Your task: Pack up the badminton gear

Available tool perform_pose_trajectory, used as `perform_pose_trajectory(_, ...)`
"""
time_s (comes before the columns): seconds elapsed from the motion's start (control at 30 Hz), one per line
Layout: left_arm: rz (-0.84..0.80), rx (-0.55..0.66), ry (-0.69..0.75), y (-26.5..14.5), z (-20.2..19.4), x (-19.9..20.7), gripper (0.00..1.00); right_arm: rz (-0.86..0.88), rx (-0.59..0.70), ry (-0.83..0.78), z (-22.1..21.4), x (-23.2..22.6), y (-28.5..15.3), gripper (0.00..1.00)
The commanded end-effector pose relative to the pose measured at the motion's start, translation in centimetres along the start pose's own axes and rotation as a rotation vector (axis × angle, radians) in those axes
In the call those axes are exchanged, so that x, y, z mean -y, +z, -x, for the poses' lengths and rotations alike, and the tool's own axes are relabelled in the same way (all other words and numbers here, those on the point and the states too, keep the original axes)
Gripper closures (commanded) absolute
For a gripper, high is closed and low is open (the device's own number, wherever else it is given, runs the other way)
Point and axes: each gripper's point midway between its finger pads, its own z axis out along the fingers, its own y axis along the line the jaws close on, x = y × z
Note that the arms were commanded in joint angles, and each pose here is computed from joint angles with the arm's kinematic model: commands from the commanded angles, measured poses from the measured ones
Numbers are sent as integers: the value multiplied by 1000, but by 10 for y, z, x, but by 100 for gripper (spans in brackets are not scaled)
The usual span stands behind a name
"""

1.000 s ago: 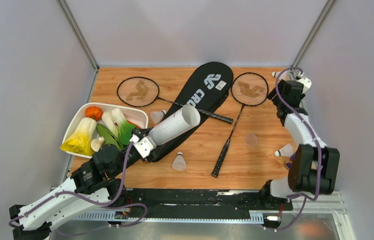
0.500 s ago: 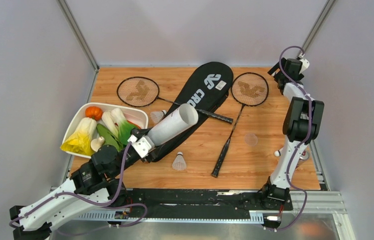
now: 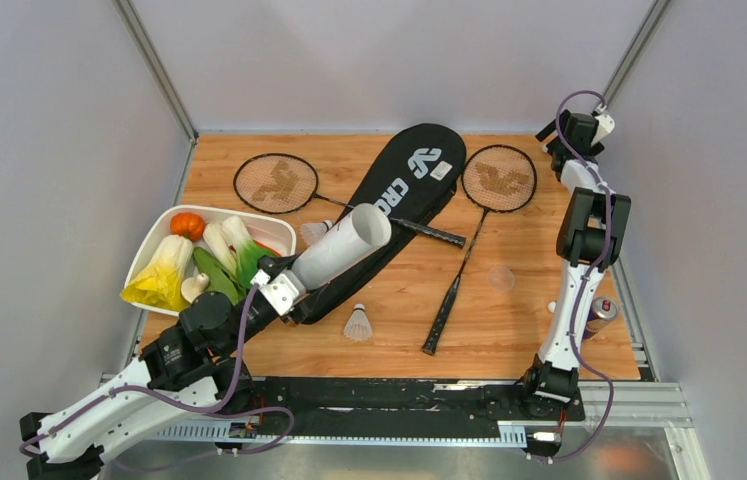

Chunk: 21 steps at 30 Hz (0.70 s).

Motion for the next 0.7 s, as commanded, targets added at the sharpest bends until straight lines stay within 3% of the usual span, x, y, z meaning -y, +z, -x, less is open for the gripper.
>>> perform_pose_trajectory(0.0, 36, 71, -27, 0, 17, -8, 53, 22, 92, 20, 32, -7, 4, 1)
perform_pose_trajectory(0.37, 37, 73, -25, 1, 18, -8, 53, 34, 194, -28, 70, -9, -1, 0)
perform_pose_trajectory(0.67, 42, 55, -17, 3, 14, -8, 53, 107, 148, -9, 53, -8, 16, 2)
